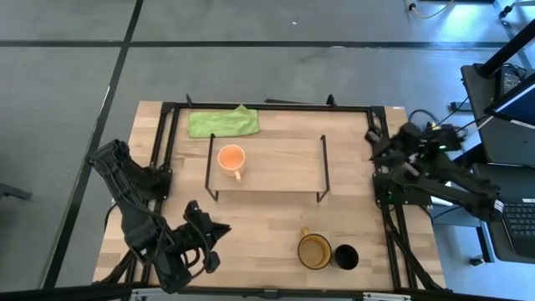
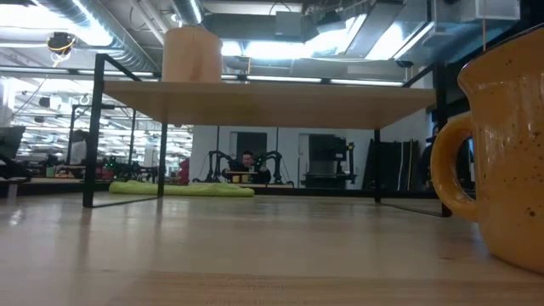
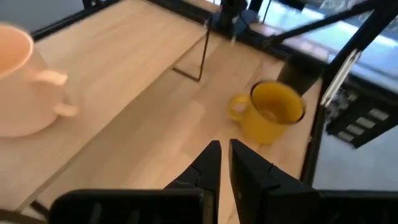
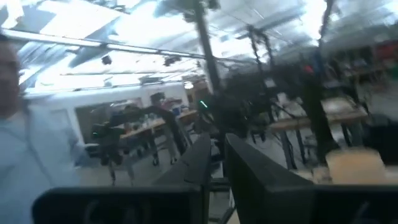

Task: Stack small to large cups/mugs on shelf
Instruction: Adjust the yellow mug

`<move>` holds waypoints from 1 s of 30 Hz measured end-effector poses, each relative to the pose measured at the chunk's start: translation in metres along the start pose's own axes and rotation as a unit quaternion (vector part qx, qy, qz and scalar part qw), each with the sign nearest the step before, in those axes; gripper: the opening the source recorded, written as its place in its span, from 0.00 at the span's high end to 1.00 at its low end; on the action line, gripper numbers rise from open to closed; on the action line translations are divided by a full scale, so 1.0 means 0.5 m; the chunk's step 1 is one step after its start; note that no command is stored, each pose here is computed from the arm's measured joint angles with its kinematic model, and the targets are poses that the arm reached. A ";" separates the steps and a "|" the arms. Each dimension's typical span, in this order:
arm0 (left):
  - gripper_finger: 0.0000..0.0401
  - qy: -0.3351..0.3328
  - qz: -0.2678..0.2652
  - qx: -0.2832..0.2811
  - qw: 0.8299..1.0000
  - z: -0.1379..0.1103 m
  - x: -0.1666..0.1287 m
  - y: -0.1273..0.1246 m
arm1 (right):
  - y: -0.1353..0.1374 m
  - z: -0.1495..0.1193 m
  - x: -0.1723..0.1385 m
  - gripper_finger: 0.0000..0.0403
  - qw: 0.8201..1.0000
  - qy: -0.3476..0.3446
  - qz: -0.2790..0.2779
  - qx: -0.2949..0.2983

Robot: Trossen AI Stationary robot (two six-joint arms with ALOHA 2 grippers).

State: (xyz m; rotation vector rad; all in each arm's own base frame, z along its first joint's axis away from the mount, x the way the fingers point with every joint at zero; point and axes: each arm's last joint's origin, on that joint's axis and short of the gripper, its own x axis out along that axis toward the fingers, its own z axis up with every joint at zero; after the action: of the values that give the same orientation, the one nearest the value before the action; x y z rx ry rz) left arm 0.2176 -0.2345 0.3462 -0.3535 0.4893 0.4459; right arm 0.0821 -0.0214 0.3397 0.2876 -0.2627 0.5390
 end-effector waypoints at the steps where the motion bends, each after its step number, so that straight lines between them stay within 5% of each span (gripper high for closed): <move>1: 0.94 0.008 0.005 -0.001 1.000 -0.012 0.006 0.004 | 0.010 0.017 0.003 0.87 1.000 0.007 0.008 -0.007; 8: 0.94 0.064 -0.004 -0.038 0.997 -0.119 0.052 0.018 | 0.026 0.084 0.043 0.87 0.990 0.099 0.070 0.075; 17: 0.94 0.216 -0.052 0.075 0.972 -0.208 0.091 0.072 | -0.030 0.122 0.165 0.87 0.955 0.201 0.143 0.164; 25: 0.94 0.261 -0.157 0.098 0.947 -0.242 0.149 0.134 | -0.077 0.088 0.264 0.87 0.899 0.307 0.147 0.275; 30: 0.94 0.280 -0.159 0.114 0.940 -0.261 0.151 0.171 | -0.040 0.072 0.278 0.87 0.852 0.399 0.052 0.335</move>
State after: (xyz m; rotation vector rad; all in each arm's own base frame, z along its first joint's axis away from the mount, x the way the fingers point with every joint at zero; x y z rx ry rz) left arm 0.1875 -0.1935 0.1804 -0.3262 1.0114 -0.0400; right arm 0.2017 0.0146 0.4136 0.6985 0.7485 0.8038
